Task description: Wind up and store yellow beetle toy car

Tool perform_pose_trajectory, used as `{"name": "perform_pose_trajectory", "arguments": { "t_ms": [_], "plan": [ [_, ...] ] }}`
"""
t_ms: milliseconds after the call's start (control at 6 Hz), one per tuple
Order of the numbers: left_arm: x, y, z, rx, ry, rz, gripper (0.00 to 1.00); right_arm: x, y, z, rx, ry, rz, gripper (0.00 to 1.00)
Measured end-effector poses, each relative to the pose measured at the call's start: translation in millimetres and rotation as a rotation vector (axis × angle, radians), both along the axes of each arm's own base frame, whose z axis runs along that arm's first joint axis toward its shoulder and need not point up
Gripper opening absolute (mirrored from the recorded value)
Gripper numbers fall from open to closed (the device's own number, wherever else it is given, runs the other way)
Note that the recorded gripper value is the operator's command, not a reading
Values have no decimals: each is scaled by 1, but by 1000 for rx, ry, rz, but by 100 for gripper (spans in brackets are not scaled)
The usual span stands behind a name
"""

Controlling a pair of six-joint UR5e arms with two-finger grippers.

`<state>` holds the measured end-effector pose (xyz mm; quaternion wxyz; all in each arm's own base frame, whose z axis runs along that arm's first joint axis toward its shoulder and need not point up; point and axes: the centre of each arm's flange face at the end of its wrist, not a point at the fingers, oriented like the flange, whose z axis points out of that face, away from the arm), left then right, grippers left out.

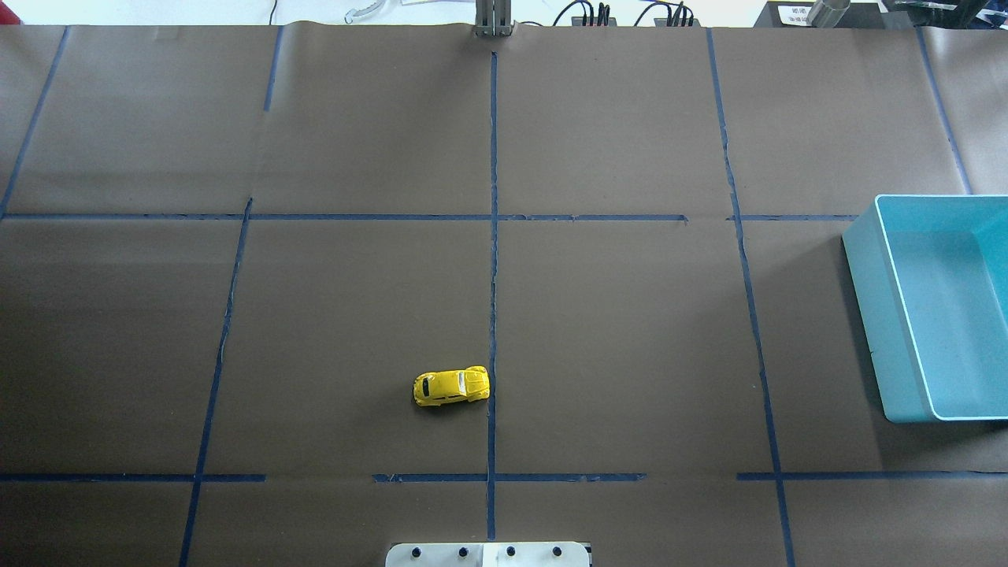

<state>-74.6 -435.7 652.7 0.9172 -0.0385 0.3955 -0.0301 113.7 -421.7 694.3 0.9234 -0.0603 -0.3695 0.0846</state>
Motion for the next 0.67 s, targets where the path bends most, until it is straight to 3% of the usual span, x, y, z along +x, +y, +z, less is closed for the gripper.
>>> {"name": "perform_pose_trajectory", "arguments": {
  "t_ms": [667],
  "plan": [
    [1, -4, -1, 14, -1, 2, 100, 0, 0, 0, 3, -2, 0, 100]
  ]
}}
